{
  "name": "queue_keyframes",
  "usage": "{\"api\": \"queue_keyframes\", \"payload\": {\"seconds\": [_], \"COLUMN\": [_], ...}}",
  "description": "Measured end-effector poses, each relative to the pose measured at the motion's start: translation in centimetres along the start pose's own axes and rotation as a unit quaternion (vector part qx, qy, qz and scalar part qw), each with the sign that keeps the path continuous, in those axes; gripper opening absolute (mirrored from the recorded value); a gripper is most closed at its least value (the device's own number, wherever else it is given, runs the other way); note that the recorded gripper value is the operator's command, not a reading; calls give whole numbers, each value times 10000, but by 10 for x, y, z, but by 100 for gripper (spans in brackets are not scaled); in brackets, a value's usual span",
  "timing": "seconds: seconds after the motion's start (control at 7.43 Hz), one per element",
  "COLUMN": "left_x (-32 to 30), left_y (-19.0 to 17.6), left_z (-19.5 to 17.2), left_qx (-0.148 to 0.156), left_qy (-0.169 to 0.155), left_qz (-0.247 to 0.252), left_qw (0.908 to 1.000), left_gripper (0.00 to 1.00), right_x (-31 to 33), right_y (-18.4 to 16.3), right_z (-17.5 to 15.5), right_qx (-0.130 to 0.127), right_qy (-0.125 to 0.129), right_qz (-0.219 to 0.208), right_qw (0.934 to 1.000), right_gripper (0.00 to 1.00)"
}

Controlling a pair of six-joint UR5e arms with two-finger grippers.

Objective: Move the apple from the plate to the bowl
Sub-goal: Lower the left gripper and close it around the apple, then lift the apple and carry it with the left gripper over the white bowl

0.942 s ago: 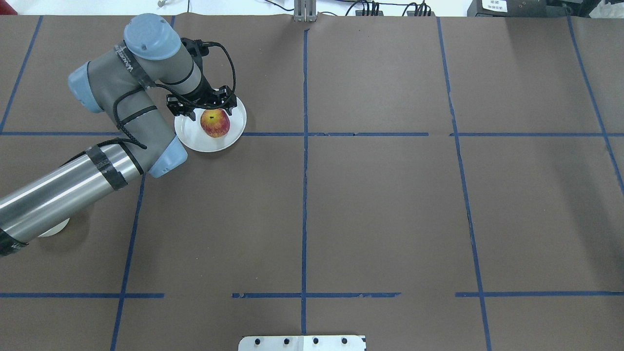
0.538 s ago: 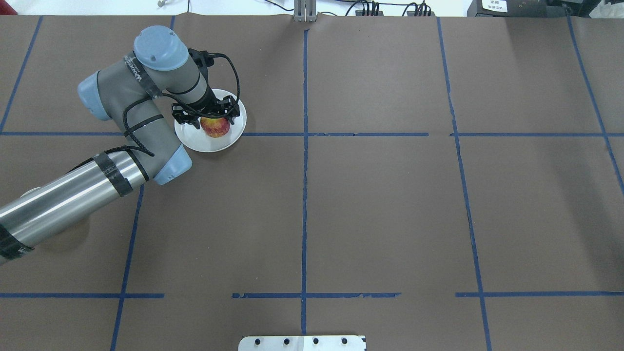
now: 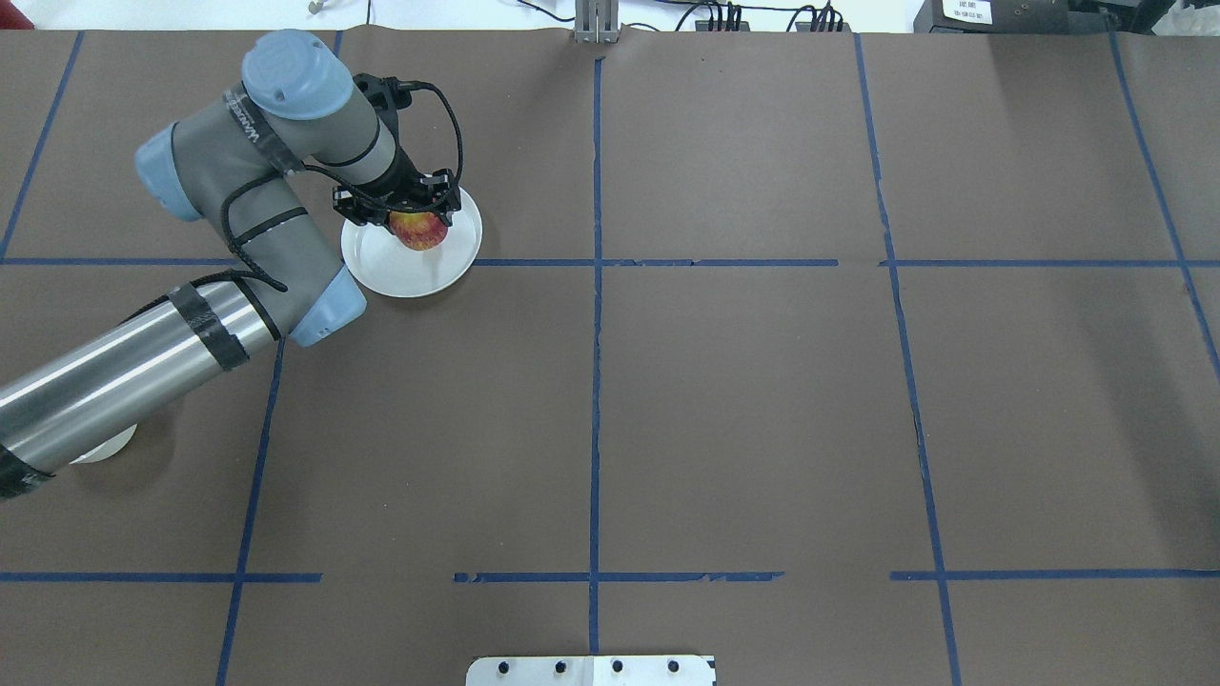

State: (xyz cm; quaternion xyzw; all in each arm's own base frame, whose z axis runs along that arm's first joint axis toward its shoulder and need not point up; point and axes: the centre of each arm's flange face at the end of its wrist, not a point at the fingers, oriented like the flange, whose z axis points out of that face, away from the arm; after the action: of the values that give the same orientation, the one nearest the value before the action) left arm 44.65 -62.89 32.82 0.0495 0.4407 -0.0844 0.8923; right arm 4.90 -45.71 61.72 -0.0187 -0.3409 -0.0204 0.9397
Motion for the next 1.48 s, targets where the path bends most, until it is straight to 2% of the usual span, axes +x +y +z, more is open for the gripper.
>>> {"api": "queue_keyframes", "payload": {"seconds": [0.13,0.27,0.54,0.94,1.48], "left_x": [-29,-71,-163,-284,-360], "left_y": [4,30,94,163,205], "left_z": [-32,-62,-97,-102,-93], "left_qx": [177,285,232,-32,-351], "left_qy": [136,226,56,-349,-675], "left_qz": [-1,141,540,685,505], "left_qw": [9998,9992,9983,9970,9958], "left_gripper": [0,0,0,0,0], "right_x": [0,0,0,0,0], "right_y": [0,0,0,0,0], "right_z": [0,0,0,0,0], "right_qx": [-1,-2,-5,-4,-1], "right_qy": [-2,-1,1,1,1], "right_qz": [2,3,6,6,2], "right_qw": [10000,10000,10000,10000,10000], "right_gripper": [100,100,100,100,100]}}
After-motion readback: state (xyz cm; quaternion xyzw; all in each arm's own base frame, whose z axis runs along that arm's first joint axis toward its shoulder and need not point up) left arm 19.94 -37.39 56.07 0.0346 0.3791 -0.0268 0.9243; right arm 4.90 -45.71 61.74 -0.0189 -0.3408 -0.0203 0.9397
